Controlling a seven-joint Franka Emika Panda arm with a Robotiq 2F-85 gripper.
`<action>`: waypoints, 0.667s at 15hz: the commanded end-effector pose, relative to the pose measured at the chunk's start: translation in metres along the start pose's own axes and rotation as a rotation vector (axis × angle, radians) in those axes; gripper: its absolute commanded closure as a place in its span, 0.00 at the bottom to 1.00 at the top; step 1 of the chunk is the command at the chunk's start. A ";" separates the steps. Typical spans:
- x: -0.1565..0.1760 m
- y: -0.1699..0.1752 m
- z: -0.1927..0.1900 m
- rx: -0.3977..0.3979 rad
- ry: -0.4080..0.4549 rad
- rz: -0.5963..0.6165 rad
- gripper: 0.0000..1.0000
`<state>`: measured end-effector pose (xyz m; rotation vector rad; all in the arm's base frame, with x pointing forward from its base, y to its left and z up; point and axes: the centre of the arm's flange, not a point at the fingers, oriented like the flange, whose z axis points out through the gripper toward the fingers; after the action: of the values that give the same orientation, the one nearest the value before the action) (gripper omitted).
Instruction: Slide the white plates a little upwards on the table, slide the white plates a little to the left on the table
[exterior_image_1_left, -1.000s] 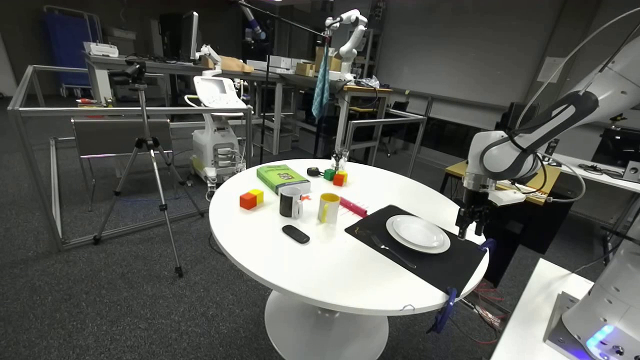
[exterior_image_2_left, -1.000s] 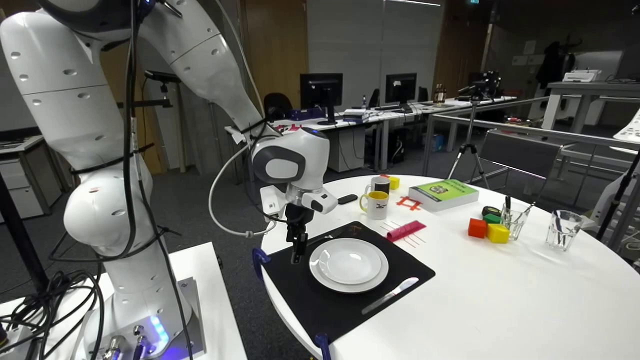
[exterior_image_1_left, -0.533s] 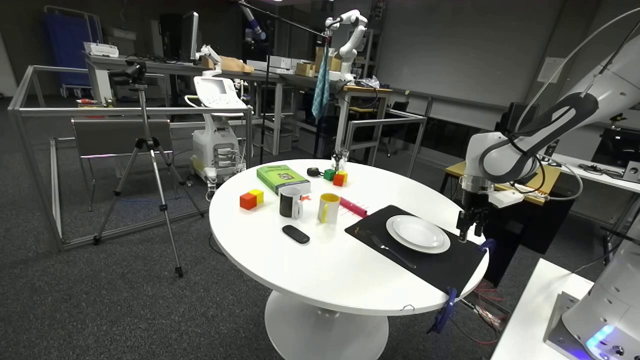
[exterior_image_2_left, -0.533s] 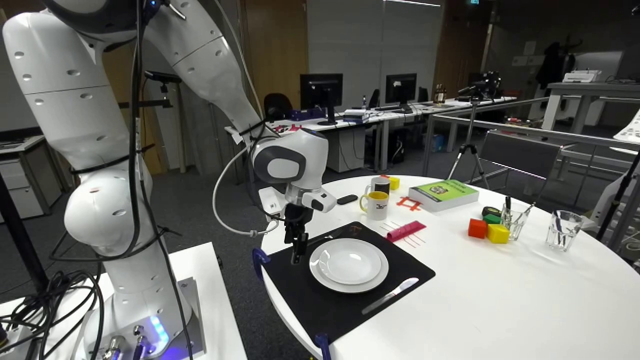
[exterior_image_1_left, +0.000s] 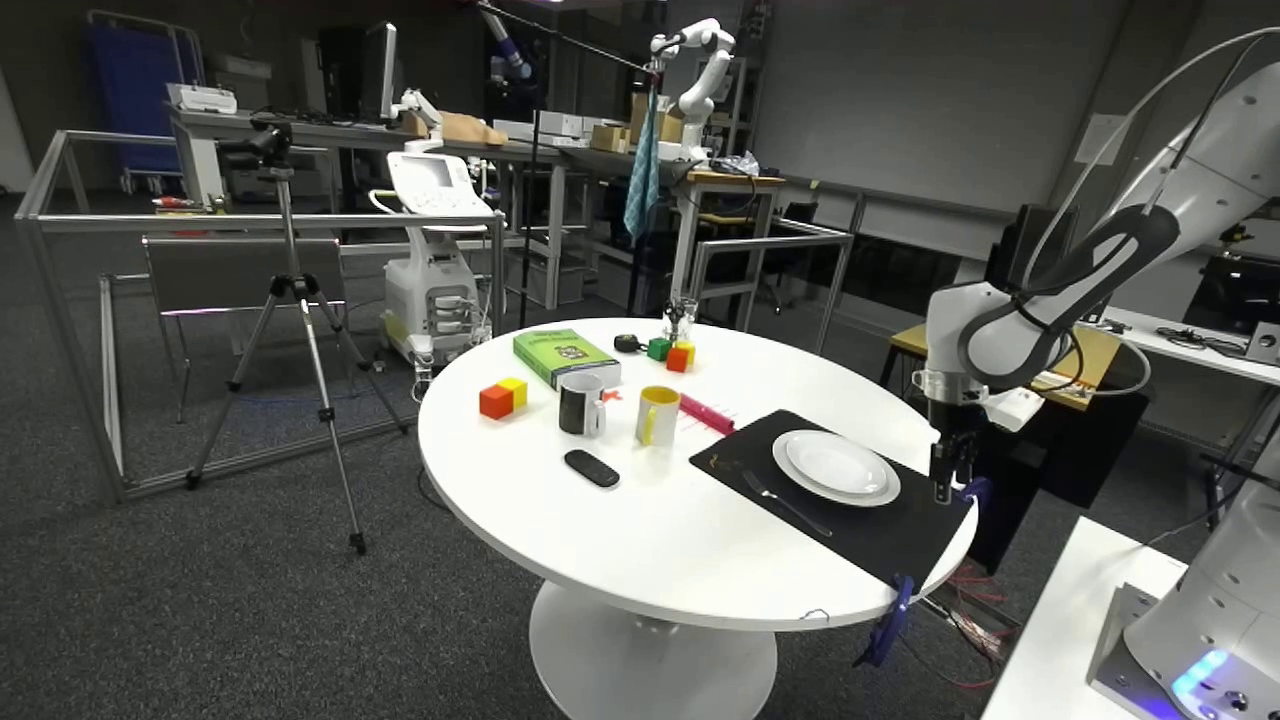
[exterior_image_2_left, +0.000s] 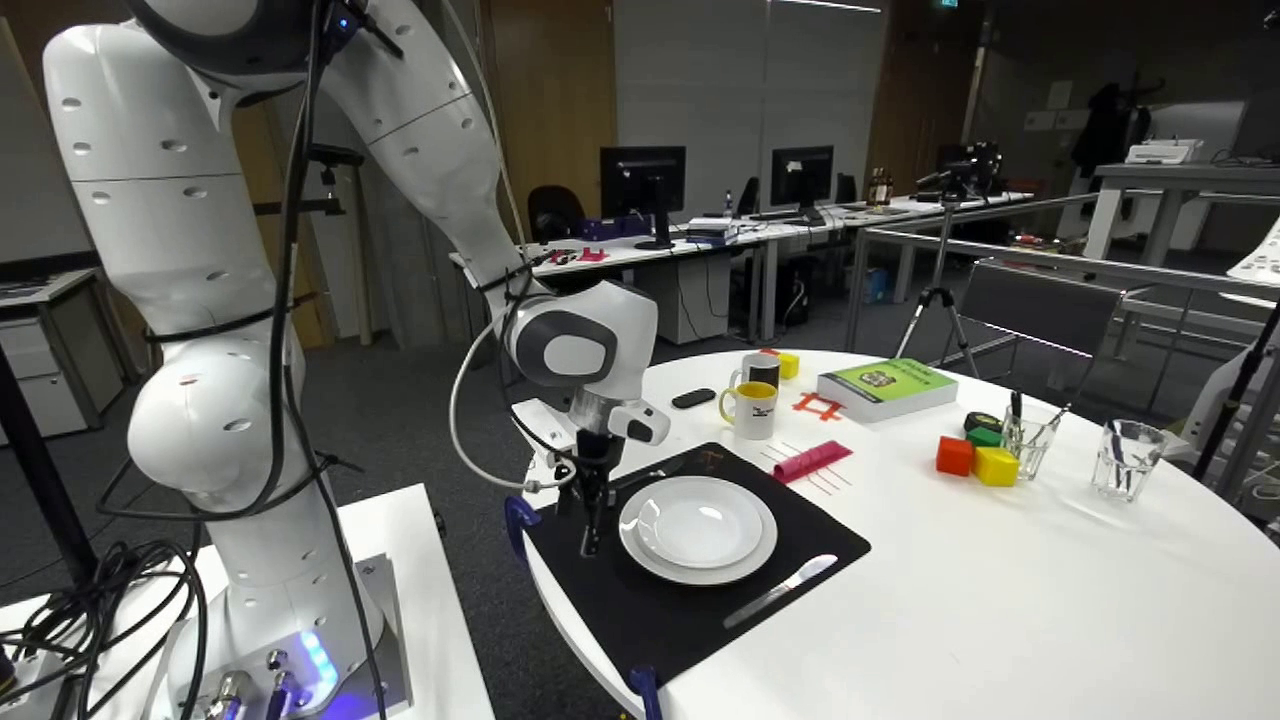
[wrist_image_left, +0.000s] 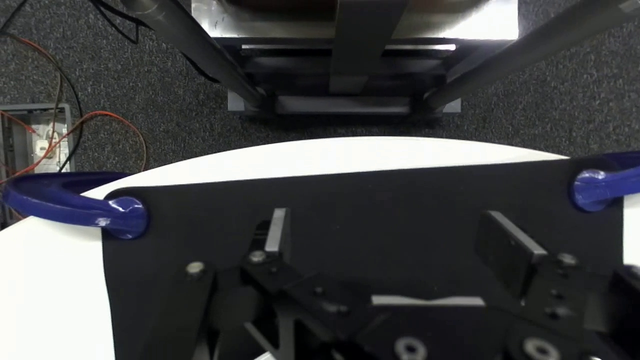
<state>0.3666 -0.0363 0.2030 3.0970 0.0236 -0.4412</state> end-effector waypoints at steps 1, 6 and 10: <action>0.000 0.023 0.003 -0.021 -0.002 -0.080 0.00; -0.009 0.052 0.001 -0.049 0.002 -0.126 0.00; -0.012 0.067 0.000 -0.049 0.007 -0.114 0.00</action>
<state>0.3573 -0.0908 0.2004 3.0521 0.1928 -0.4652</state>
